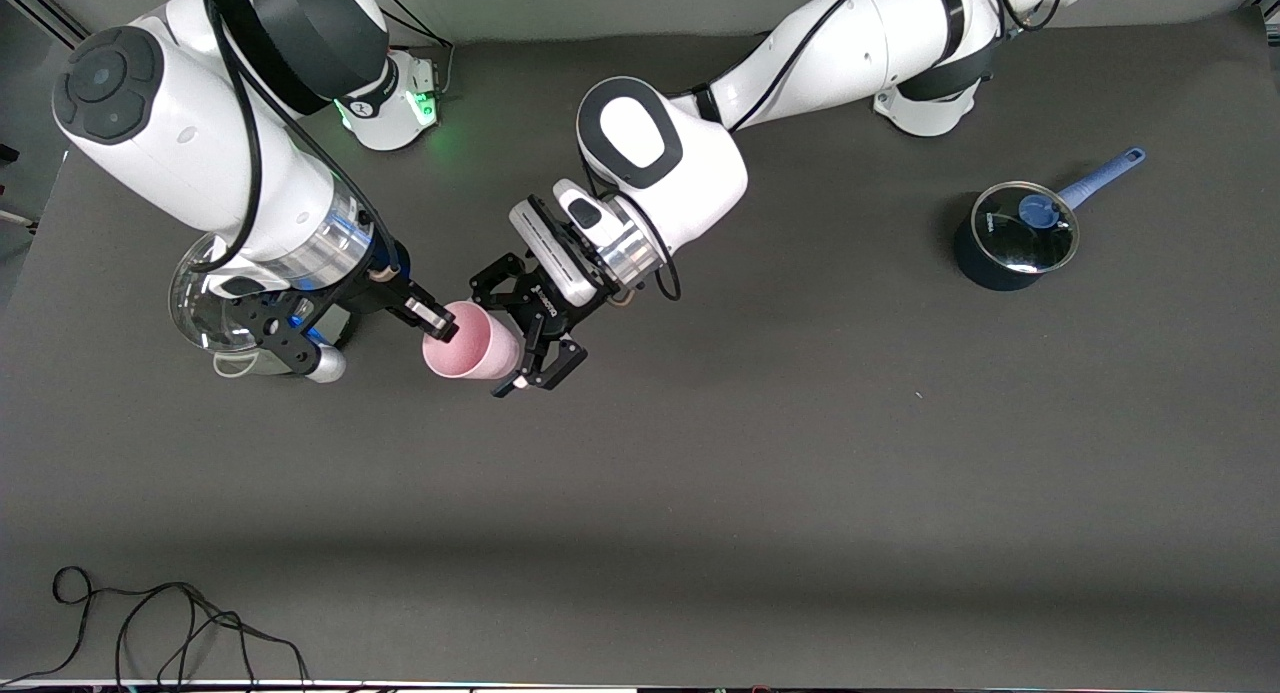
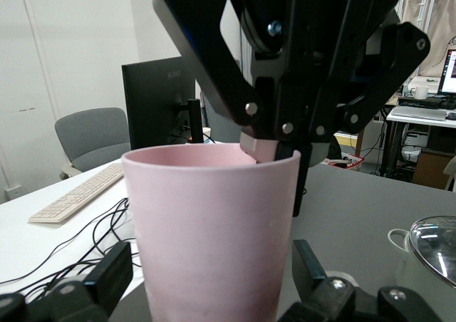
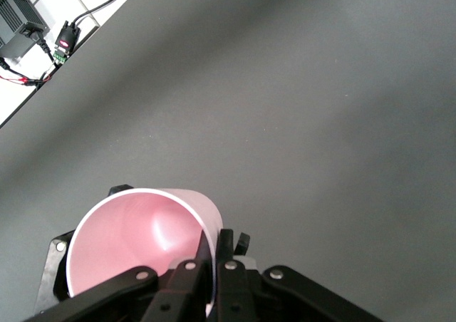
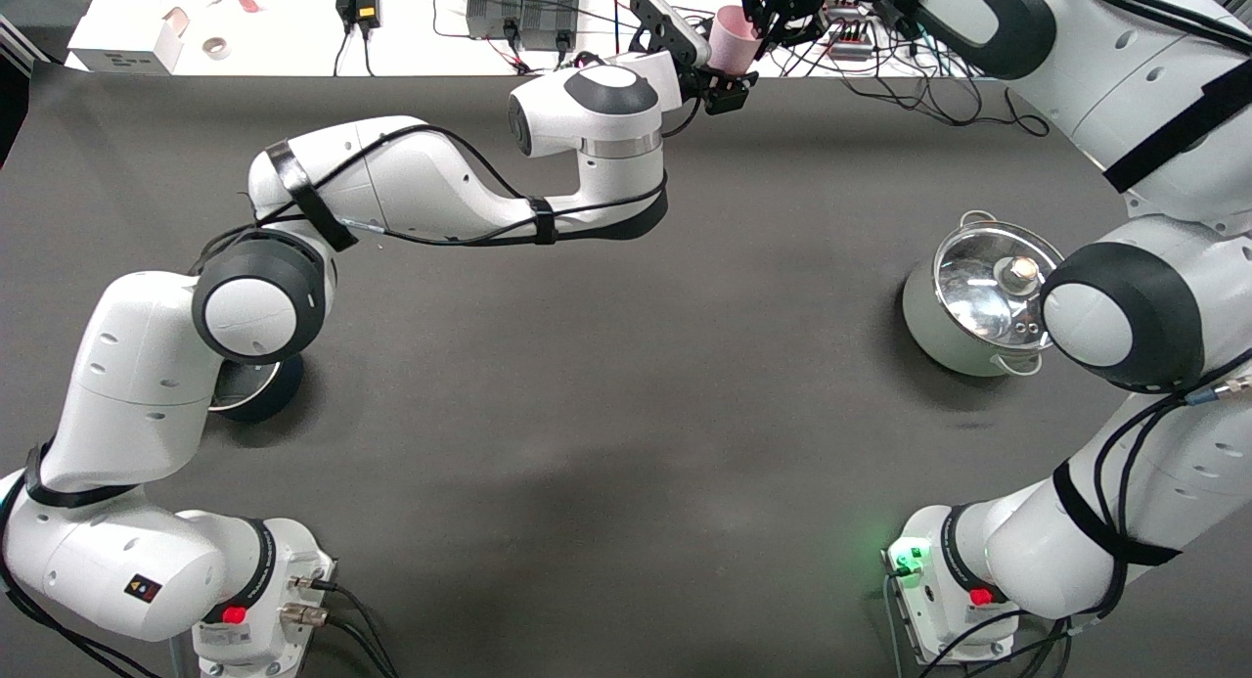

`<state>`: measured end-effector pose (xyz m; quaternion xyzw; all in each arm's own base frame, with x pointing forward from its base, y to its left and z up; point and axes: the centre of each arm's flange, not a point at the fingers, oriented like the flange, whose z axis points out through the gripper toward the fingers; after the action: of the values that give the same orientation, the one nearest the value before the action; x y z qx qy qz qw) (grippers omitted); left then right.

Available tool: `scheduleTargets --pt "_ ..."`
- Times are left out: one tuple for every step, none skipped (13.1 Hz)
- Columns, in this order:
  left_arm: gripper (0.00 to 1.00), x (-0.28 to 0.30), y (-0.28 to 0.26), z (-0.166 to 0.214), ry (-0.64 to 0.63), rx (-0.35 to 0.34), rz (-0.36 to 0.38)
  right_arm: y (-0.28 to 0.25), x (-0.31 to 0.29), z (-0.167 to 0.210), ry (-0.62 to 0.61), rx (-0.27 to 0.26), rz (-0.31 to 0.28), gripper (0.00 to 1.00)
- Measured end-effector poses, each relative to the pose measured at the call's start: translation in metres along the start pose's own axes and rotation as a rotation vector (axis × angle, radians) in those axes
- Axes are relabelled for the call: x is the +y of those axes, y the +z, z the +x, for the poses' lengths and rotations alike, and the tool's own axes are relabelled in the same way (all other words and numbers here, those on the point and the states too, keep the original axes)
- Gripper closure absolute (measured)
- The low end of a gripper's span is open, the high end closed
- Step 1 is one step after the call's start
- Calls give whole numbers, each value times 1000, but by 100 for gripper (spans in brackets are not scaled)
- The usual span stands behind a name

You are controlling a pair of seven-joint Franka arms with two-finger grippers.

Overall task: Transfer pink cup from left to right arm
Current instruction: 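Open the left gripper and release the pink cup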

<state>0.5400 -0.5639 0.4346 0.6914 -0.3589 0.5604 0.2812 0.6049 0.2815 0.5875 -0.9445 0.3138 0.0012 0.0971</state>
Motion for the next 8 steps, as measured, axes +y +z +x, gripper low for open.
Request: scheduleTargets --pt "0 0 0 0 1 0 1 -1 0 1 -1 7 -2 96" --pt "0 -1 0 0 4 1 2 -1 1 2 -3 19 -6 96" --pt "0 -4 0 0 8 1 6 -3 1 4 -4 36 -9 96" --pt "0 -8 0 0 19 2 14 -5 2 9 -3 61 -10 96" --pt "0 -16 -1 2 40 8 23 -9 5 17 2 93 -12 96" --pt "0 -29 -1 3 57 18 25 -13 10 31 18 127 -13 96" --pt "0 -45 0 2 70 31 12 -16 20 51 38 154 -18 96" --pt "0 -64 0 2 88 49 -12 -19 33 75 45 173 -26 96"
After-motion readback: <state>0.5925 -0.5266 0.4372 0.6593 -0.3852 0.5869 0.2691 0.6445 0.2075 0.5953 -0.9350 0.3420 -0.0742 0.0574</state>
